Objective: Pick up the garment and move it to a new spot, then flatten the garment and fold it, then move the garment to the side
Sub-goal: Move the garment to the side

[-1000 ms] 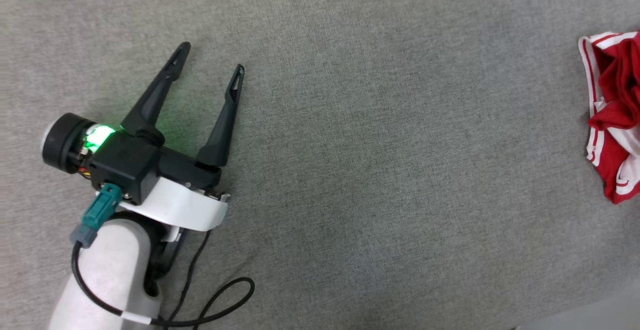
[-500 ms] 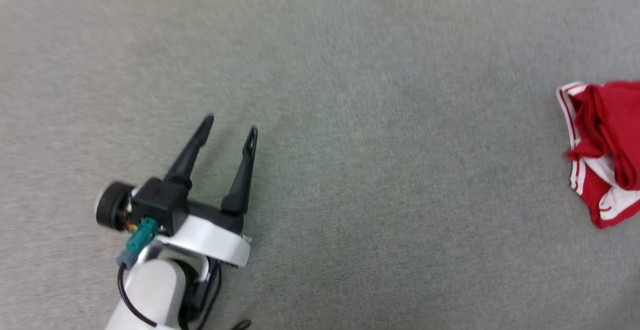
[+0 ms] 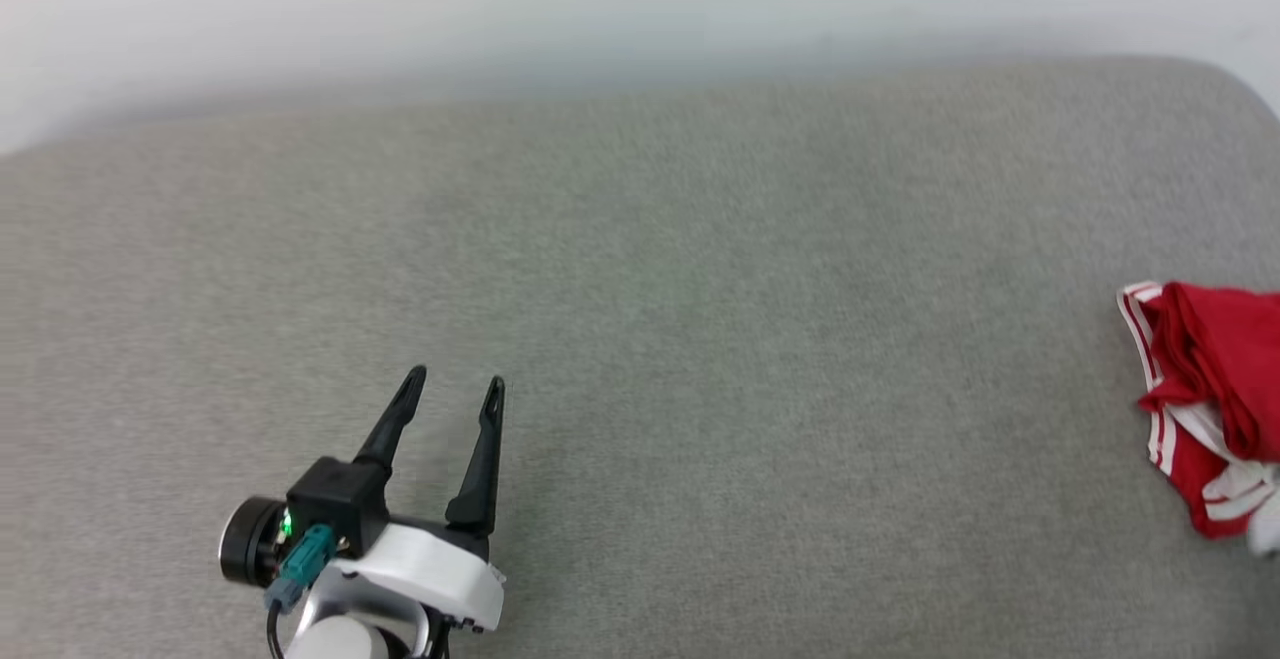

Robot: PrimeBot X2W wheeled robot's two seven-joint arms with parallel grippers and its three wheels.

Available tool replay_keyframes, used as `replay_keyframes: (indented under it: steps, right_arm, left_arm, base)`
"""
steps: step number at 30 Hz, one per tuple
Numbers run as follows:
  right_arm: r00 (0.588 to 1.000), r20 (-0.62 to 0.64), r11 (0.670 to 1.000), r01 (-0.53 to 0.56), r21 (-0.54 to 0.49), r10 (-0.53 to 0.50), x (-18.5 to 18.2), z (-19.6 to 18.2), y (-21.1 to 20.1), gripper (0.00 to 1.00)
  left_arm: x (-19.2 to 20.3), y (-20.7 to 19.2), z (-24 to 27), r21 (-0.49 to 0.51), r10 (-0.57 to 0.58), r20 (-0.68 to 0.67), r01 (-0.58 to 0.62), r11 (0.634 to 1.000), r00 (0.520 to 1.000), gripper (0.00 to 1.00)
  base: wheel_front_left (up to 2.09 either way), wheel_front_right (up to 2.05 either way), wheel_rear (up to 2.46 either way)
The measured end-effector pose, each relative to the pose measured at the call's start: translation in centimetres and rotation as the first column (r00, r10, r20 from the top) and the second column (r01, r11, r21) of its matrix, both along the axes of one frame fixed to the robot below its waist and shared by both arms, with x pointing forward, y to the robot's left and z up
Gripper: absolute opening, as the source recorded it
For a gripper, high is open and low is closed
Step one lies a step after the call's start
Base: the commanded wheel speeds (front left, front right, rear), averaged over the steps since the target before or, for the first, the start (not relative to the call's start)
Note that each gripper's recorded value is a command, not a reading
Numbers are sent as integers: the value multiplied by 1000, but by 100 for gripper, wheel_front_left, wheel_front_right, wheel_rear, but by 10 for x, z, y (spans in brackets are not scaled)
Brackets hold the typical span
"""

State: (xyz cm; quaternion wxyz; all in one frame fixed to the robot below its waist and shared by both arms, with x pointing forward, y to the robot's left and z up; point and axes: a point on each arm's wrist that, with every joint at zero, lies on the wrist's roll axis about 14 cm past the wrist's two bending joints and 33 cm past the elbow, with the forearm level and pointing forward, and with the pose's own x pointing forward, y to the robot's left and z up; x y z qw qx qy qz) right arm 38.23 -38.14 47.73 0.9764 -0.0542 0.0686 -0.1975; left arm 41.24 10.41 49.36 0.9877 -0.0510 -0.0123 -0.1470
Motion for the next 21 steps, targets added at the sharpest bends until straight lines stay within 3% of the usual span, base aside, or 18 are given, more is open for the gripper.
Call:
replay_keyframes:
  steps: [9,15,21]
  right_arm:
    - [968,87,966,-245,88,237,3,7,118,100]
    - [920,159,922,-375,99,358,1,34,170,100]
    - [892,184,897,-434,86,414,-17,51,191,100]
  left_arm:
    - [-26,41,8,1,136,11,-136,991,991,100]
    - [-40,69,7,22,217,13,-218,976,976,100]
    - [-56,79,6,29,245,13,-245,969,969,100]
  base:
    - [0,0,0]
    - [0,0,0]
    - [0,0,0]
